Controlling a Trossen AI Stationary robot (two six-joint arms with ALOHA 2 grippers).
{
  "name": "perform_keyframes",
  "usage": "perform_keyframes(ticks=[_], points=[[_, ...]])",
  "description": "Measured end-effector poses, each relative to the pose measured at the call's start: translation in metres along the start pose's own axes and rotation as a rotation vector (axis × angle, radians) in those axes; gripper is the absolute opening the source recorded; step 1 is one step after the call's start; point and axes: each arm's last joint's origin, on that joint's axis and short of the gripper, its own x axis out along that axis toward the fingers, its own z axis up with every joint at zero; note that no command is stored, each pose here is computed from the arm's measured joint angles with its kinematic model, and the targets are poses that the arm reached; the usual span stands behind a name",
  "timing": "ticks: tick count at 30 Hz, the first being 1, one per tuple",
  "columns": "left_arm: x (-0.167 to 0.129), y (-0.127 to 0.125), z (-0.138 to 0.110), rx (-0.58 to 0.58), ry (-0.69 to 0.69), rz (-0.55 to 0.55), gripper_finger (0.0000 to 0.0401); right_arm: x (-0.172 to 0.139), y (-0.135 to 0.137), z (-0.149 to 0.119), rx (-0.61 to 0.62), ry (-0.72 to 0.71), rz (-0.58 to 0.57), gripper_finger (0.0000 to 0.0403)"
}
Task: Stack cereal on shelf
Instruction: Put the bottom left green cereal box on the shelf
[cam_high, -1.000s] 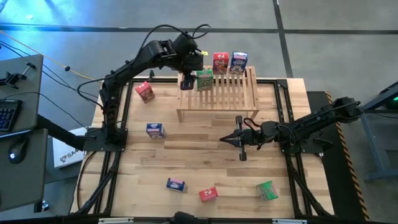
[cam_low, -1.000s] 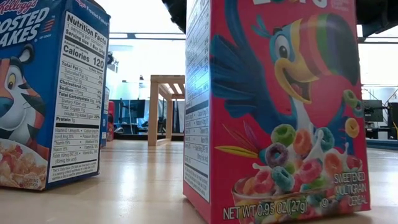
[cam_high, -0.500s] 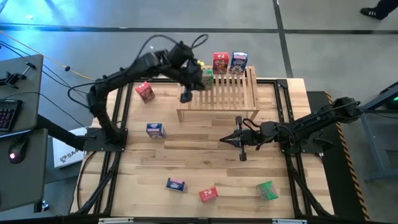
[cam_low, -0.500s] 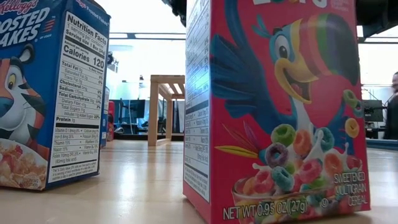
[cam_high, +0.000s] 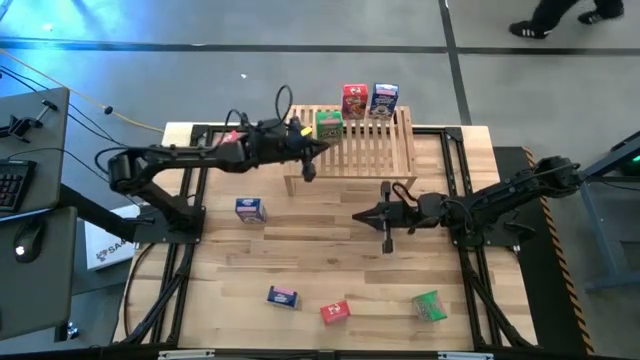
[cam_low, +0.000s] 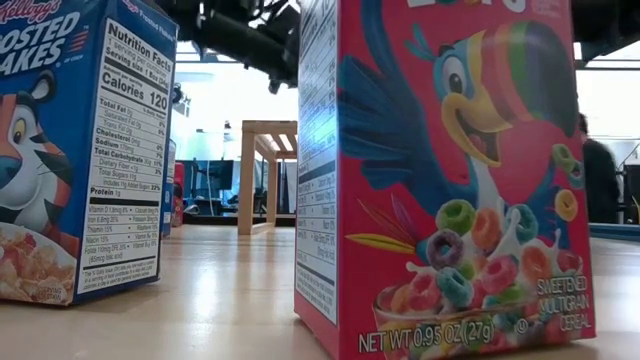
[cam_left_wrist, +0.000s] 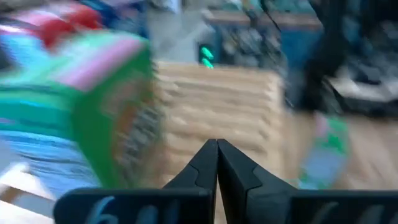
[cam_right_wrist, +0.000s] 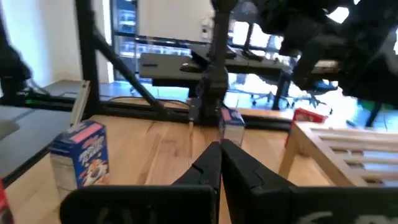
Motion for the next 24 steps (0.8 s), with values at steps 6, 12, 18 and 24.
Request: perform_keyframes(ticks=[6,12,18,24], points=[[0.023,0.003,-0.020,-0.047,-0.025,0.041,0.0001,0.000,0.000,-0.003,0.001,0.036,-0.009,0.0000],[0.036,0.007,-0.034,-0.050,-0.014,0.167,0.0000,0.000,0.000,-0.004,0.007,0.041,-0.014,0.0000],[0.039,0.018,-0.036,-0.084,-0.043,0.238,0.0000,0.000,0.000,-0.004,0.004,0.041,-0.020,0.0000],[0.038,0.025,-0.036,-0.088,-0.045,0.260,0.0000,0.000,0.000,-0.004,-0.004,0.041,-0.019,0.0000]])
